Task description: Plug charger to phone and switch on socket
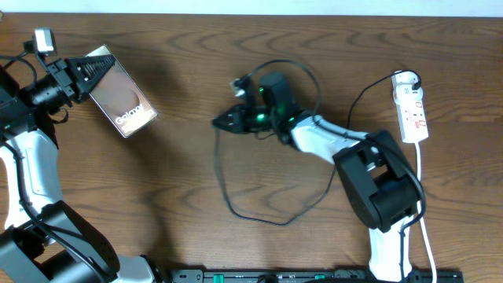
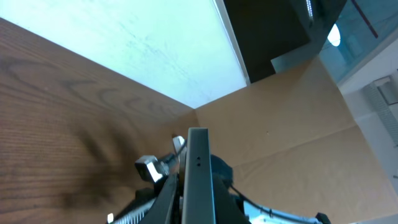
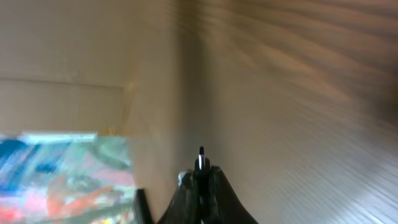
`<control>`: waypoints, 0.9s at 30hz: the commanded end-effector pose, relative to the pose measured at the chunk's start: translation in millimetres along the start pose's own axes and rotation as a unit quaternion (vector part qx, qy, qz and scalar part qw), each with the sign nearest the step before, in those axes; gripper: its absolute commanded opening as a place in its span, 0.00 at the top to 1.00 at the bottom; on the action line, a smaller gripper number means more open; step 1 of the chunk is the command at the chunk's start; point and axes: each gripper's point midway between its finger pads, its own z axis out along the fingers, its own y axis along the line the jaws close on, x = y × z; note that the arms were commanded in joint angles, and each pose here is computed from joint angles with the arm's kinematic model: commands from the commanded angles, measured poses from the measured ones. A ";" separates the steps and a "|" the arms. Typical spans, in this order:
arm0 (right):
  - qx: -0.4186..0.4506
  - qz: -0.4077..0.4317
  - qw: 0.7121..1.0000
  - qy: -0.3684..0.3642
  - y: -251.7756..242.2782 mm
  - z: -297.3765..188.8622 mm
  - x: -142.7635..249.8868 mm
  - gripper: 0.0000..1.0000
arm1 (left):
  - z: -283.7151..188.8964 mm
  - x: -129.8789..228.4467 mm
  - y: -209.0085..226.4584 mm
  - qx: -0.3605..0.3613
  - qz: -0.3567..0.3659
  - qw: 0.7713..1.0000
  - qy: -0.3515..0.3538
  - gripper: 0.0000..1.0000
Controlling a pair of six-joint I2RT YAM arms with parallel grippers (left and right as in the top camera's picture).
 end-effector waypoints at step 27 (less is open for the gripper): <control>0.548 0.155 0.820 0.056 -107.9 -167.7 52.4 0.42 | -1.3 3.6 -10.5 0.012 0.003 1.000 0.009 0.93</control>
